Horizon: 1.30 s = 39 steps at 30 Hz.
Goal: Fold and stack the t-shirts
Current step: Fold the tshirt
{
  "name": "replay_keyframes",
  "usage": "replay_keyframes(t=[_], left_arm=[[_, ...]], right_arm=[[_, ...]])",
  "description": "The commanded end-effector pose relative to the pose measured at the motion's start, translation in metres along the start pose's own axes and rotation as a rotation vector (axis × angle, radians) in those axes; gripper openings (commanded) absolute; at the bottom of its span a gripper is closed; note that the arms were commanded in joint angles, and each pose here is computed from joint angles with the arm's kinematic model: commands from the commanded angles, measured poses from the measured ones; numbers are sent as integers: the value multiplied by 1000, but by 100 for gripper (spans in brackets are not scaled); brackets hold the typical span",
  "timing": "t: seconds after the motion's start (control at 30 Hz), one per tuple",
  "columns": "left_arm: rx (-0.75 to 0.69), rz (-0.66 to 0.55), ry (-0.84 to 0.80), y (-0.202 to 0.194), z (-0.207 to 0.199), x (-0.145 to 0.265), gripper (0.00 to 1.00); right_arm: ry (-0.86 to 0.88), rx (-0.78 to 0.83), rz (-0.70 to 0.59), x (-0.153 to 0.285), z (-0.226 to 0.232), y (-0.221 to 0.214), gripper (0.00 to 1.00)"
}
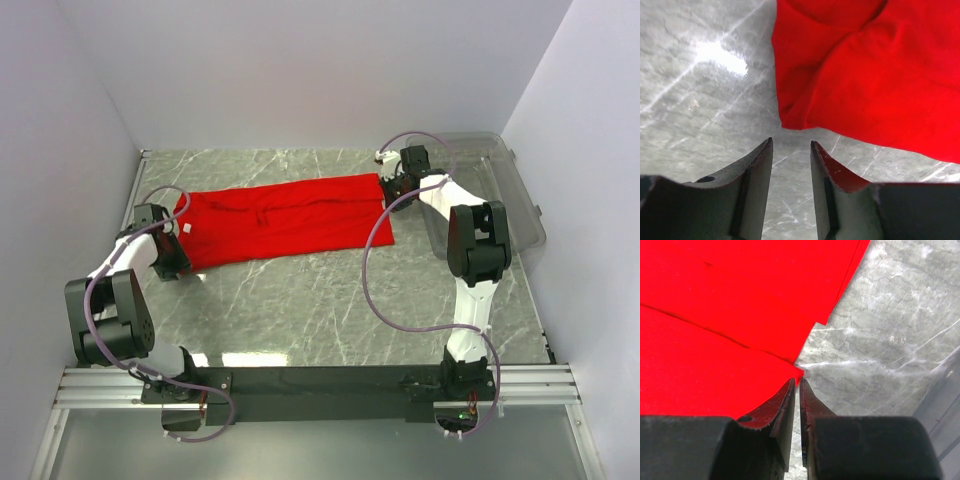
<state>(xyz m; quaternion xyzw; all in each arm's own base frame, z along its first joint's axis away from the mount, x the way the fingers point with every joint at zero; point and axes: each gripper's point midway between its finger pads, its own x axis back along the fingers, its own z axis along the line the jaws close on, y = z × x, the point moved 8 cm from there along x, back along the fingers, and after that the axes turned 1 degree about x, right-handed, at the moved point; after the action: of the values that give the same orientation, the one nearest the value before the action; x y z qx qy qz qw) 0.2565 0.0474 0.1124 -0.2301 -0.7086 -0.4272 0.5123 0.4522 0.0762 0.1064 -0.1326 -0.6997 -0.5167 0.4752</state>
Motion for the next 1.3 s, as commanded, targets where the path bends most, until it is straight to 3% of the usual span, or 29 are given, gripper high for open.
replay_keyframes(t=[0.0,0.43,0.73,0.83,1.03,1.27], left_arm=[[79,-75,-82,7,-6,6,42],[149,-21,-17,14,3,-26,33],[88,-26,38,31,5,-29,5],[45,-31,74,38,8,-26,2],[-57,-59,261,43,26,-11,2],[-89,-72,280,42,30,-5,21]], right_arm=[[-16,8,-69,14,-4,14,15],[-19,10,-67,14,-4,14,15],[-23,11,-61,13,-6,12,15],[-23,11,-59,12,-5,12,15],[-31,8,-55,11,-7,12,14],[-22,6,-56,11,-5,12,13]])
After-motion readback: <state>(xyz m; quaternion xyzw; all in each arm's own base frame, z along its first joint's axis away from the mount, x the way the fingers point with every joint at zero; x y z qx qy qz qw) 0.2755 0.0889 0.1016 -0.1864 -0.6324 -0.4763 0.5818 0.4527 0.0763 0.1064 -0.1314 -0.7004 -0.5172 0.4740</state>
